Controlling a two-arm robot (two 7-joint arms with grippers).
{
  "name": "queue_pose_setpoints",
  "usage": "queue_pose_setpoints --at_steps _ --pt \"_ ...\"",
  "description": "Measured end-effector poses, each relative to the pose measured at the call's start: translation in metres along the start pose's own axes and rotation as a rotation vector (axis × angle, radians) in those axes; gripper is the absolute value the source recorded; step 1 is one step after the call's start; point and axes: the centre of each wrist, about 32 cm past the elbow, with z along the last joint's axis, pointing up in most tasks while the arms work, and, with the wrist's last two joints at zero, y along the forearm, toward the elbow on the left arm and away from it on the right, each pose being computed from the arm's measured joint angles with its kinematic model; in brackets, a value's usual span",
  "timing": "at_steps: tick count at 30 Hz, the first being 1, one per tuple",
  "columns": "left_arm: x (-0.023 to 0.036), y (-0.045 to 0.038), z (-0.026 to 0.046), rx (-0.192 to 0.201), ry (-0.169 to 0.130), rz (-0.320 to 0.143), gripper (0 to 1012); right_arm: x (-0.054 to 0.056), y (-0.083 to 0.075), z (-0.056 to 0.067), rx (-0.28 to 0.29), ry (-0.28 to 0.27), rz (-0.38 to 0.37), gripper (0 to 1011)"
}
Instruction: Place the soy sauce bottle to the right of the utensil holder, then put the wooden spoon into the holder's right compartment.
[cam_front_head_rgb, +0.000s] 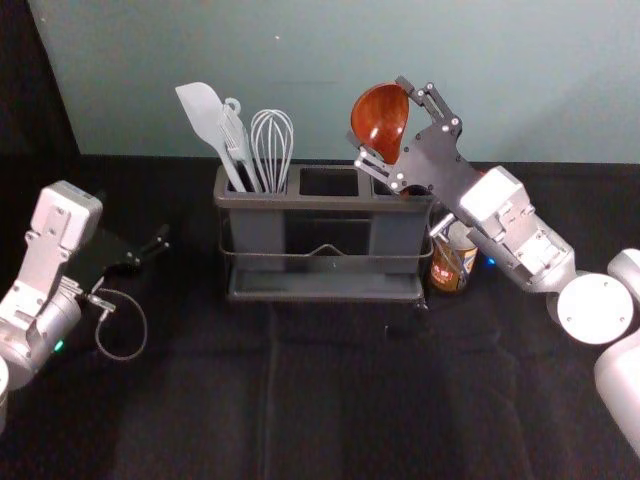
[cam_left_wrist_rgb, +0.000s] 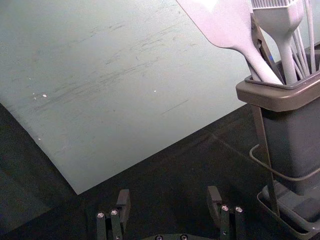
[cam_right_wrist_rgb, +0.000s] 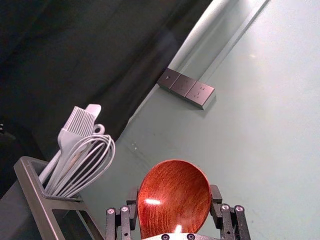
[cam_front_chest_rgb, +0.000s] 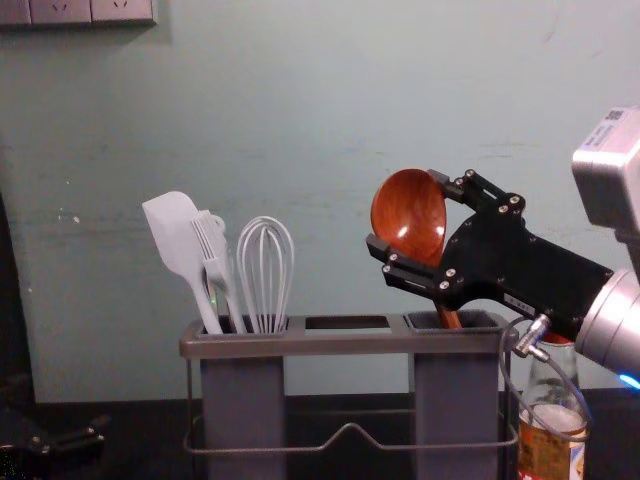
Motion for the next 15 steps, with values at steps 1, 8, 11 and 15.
queue_pose_setpoints --at_steps 1,8,11,15 --pt "0.0000 0.0000 0.0000 0.000 0.000 0.000 1005 0.0001 0.0000 0.0000 0.000 0.000 0.001 857" --pt "0.0000 0.0000 0.0000 0.000 0.000 0.000 1005 0.0020 0.0004 0.0007 0.009 0.000 -0.003 1003" --pt "0.0000 0.0000 0.0000 0.000 0.000 0.000 1005 0.0027 0.0008 0.0011 0.011 0.002 -0.004 1002" --pt "0.0000 0.0000 0.0000 0.000 0.000 0.000 1005 0.0043 0.0006 0.0029 0.018 0.002 -0.010 1002"
